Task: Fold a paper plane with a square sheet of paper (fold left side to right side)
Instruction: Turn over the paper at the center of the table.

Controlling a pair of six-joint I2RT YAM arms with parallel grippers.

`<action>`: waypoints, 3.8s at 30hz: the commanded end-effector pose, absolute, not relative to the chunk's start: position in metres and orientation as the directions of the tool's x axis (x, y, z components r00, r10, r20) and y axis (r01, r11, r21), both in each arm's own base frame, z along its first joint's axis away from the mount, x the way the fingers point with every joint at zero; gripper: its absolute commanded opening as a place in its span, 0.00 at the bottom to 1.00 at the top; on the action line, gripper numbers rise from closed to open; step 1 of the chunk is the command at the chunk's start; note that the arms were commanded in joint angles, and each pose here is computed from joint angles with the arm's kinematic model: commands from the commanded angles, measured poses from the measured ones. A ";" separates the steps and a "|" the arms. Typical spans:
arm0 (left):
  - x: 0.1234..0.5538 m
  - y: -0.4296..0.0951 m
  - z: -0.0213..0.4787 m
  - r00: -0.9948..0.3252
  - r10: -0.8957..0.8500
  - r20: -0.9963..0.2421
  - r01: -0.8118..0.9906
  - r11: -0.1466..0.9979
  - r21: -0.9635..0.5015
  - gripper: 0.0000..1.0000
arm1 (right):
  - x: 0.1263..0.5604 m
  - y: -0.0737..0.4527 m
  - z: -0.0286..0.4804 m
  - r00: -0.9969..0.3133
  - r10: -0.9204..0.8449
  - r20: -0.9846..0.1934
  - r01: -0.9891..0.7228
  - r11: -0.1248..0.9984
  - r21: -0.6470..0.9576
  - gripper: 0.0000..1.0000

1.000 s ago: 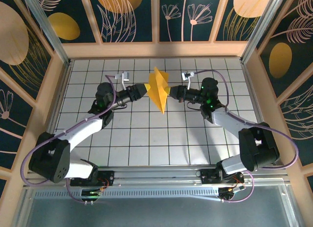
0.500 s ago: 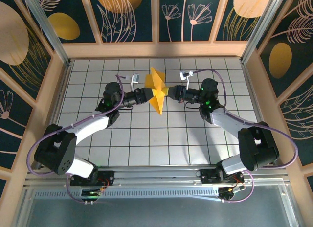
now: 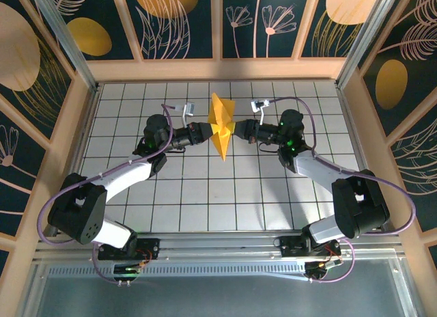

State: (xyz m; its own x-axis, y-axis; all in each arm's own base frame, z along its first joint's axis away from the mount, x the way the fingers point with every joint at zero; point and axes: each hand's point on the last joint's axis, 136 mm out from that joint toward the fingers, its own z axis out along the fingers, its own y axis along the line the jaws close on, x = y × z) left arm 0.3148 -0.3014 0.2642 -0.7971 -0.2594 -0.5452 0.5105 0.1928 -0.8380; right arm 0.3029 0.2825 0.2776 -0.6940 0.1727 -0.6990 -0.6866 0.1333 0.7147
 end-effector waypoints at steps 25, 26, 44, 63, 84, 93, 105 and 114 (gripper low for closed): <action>0.315 -0.312 0.319 -0.704 -0.331 -0.628 0.633 0.109 -0.767 0.00 | 0.273 0.280 0.268 -0.674 0.160 -0.721 -0.690 0.214 0.692 0.72; 0.314 -0.313 0.319 -0.707 -0.329 -0.627 0.632 0.105 -0.768 0.00 | 0.276 0.282 0.272 -0.666 0.168 -0.727 -0.698 0.205 0.686 0.71; 0.319 -0.318 0.302 -0.740 -0.310 -0.597 0.591 0.124 -0.797 0.00 | 0.295 0.279 0.301 -0.607 0.201 -0.769 -0.739 0.213 0.639 0.31; 0.341 -0.251 0.291 -0.514 -0.417 -0.750 0.487 0.577 -0.655 0.46 | 0.316 0.259 0.278 -0.563 0.143 -0.814 -0.656 0.522 0.545 0.00; 0.322 -0.120 0.281 -0.215 -0.477 -0.852 0.073 0.862 -0.501 0.65 | 0.354 0.216 0.169 -0.651 -0.449 -0.612 -0.132 0.861 -0.492 0.00; 0.324 -0.122 0.276 -0.234 -0.470 -0.851 0.065 0.866 -0.496 0.66 | 0.354 0.230 0.071 -0.750 -0.584 -0.310 -0.223 0.665 -0.713 0.00; 0.327 -0.128 0.268 -0.264 -0.461 -0.847 0.070 0.867 -0.494 0.67 | 0.335 0.259 0.012 -0.773 -0.586 -0.244 -0.361 0.722 -0.590 0.07; 0.331 -0.141 0.261 -0.312 -0.464 -0.829 0.096 0.853 -0.513 0.67 | 0.339 0.281 0.052 -0.778 -0.477 -0.408 -0.350 0.869 -0.349 0.42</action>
